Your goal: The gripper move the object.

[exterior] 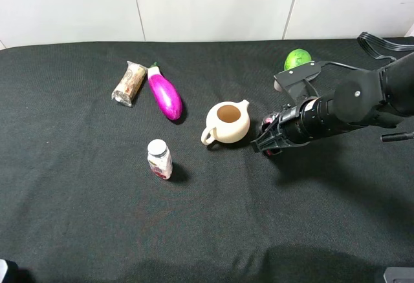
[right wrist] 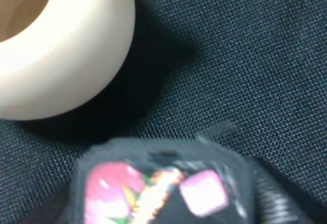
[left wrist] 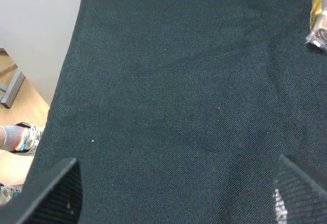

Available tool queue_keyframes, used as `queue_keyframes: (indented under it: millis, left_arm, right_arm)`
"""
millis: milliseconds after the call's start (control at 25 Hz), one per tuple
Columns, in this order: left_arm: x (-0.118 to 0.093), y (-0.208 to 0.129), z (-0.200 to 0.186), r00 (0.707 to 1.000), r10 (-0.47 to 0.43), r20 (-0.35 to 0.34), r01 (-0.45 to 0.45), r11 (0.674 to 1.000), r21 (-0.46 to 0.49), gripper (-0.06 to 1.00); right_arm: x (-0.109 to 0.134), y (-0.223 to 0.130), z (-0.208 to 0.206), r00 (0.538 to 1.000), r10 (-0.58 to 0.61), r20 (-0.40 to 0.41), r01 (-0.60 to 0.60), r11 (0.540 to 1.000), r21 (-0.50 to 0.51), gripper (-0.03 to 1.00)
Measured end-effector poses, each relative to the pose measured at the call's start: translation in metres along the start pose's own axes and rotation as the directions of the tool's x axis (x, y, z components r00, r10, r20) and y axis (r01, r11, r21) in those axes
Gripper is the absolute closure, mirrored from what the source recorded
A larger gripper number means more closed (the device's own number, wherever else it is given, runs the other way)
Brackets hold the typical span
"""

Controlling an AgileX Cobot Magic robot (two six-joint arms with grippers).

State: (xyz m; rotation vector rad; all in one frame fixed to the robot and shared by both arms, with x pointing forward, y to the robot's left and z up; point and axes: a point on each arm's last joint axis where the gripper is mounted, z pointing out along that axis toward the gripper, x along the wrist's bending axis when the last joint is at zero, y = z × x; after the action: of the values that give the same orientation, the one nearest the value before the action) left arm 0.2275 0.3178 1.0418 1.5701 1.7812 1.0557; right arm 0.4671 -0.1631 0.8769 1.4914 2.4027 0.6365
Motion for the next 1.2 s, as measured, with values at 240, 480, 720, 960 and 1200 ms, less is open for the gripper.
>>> queue_keyframes:
  millis: [240, 480, 720, 960, 1200]
  left_arm:
    - [0.0, 0.0, 0.0, 1.0, 0.0, 0.0, 0.0, 1.0, 0.0, 0.15]
    - [0.0, 0.0, 0.0, 1.0, 0.0, 0.0, 0.0, 1.0, 0.0, 0.15]
    - [0.0, 0.0, 0.0, 1.0, 0.0, 0.0, 0.0, 1.0, 0.0, 0.15]
    - [0.0, 0.0, 0.0, 1.0, 0.0, 0.0, 0.0, 1.0, 0.0, 0.15]
    - [0.0, 0.0, 0.0, 1.0, 0.0, 0.0, 0.0, 1.0, 0.0, 0.15]
  right_arm:
    - [0.0, 0.0, 0.0, 1.0, 0.0, -0.001, 0.0, 1.0, 0.003, 0.3]
    - [0.0, -0.001, 0.0, 1.0, 0.0, -0.003, 0.0, 1.0, 0.007, 0.27]
    - [0.001, -0.003, 0.0, 1.0, 0.0, -0.014, 0.0, 1.0, 0.029, 0.27]
    - [0.003, 0.009, -0.023, 1.0, 0.0, -0.028, -0.001, 0.999, -0.054, 0.27]
    - [-0.001, 0.028, -0.069, 0.999, 0.008, -0.041, -0.017, 0.975, -0.223, 0.27]
